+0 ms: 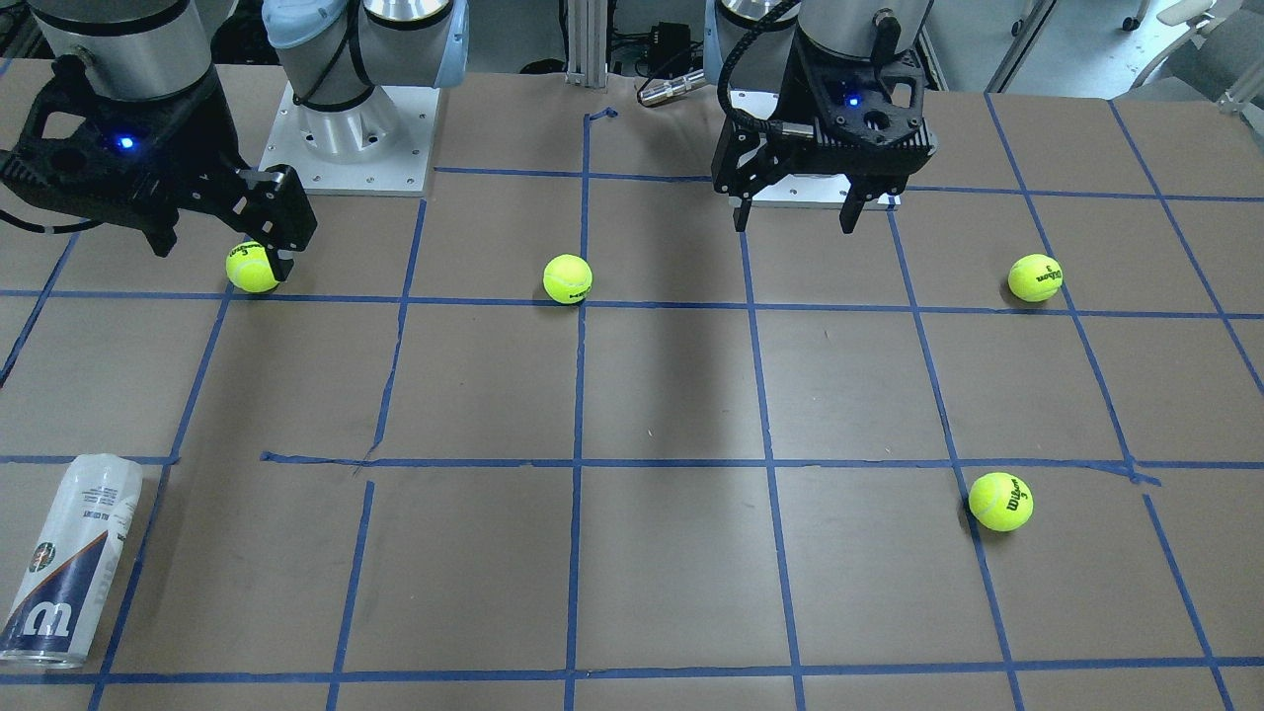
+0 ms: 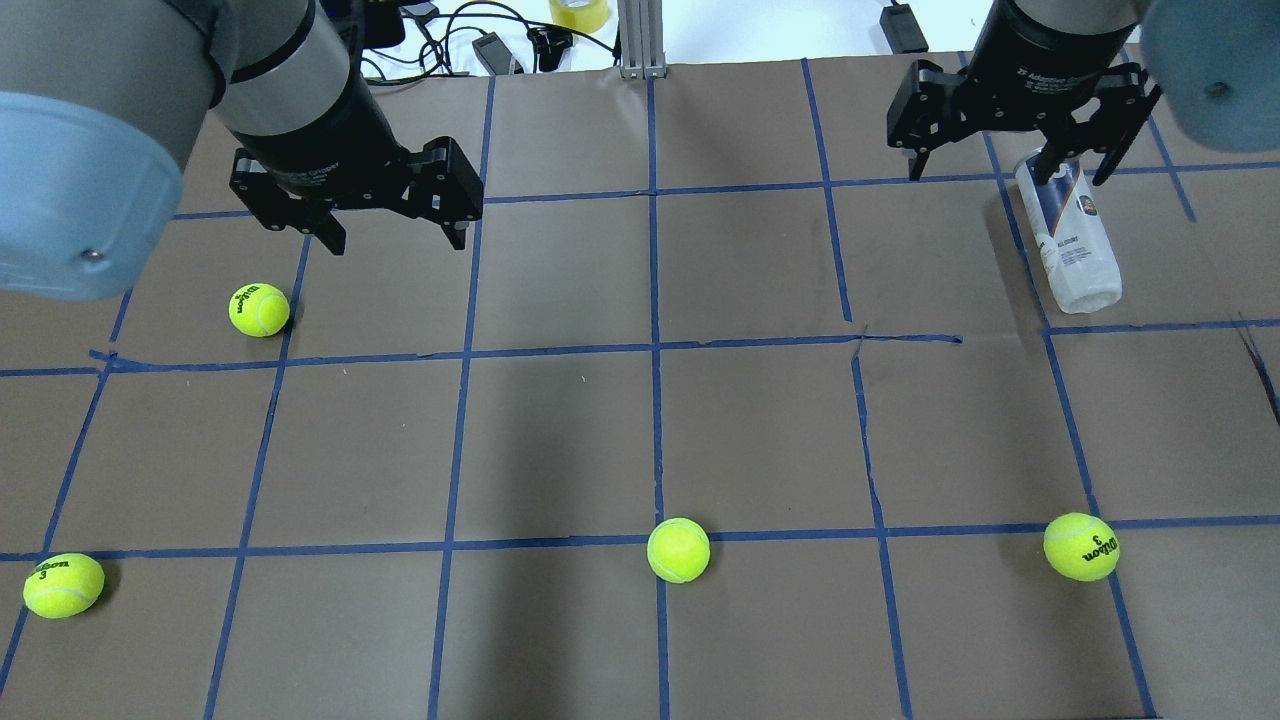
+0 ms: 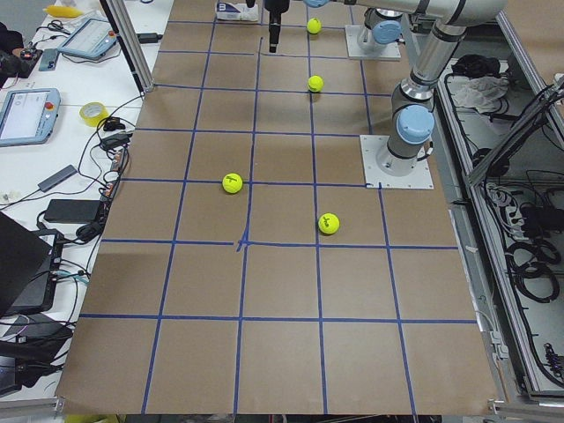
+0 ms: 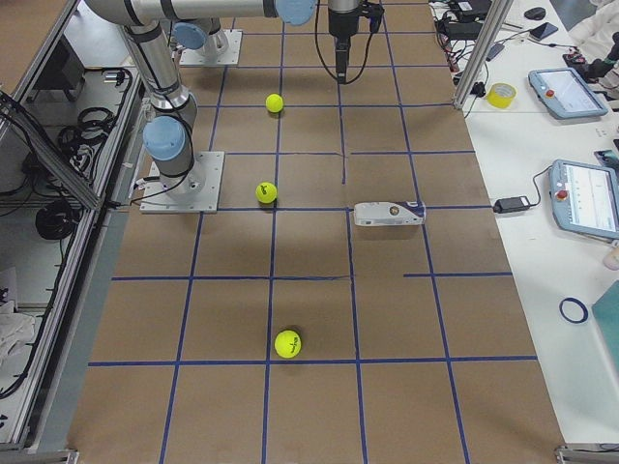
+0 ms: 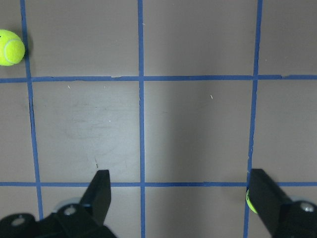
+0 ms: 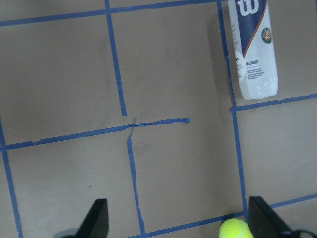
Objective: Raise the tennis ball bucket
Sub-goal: 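Move the right gripper down over the upright white Wilson ball can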
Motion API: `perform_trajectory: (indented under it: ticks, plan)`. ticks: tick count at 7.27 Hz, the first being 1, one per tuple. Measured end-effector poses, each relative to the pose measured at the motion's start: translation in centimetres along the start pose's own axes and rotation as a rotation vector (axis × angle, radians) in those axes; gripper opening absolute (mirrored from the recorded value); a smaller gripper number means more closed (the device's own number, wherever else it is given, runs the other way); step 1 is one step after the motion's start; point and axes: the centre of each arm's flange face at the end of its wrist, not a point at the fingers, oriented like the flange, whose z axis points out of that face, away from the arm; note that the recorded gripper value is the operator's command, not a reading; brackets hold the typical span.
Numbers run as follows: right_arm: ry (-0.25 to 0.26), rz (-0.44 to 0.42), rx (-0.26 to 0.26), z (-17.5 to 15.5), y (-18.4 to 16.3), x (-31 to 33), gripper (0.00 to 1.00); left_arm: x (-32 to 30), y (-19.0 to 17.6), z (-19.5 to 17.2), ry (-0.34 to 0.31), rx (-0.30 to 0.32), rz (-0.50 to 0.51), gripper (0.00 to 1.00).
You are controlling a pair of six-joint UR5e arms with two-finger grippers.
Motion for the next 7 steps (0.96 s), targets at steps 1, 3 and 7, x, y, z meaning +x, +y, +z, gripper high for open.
perform_trajectory:
  ticks: [1, 3, 7]
  plan:
    - [0.019, -0.026, 0.033, 0.1, -1.2, 0.7, 1.0, 0.0, 0.1, -0.1, 0.0, 0.0, -0.001, 1.0]
    - [0.013, -0.019, 0.07, 3.3, -6.5, 5.9, 1.0, 0.0, 0.1, -0.3, -0.001, 0.004, 0.001, 1.0]
    - [-0.062, -0.113, 0.06, 20.4, -21.9, 15.3, 1.0, -1.1, -0.7, -1.0, 0.0, 0.022, -0.009, 1.0]
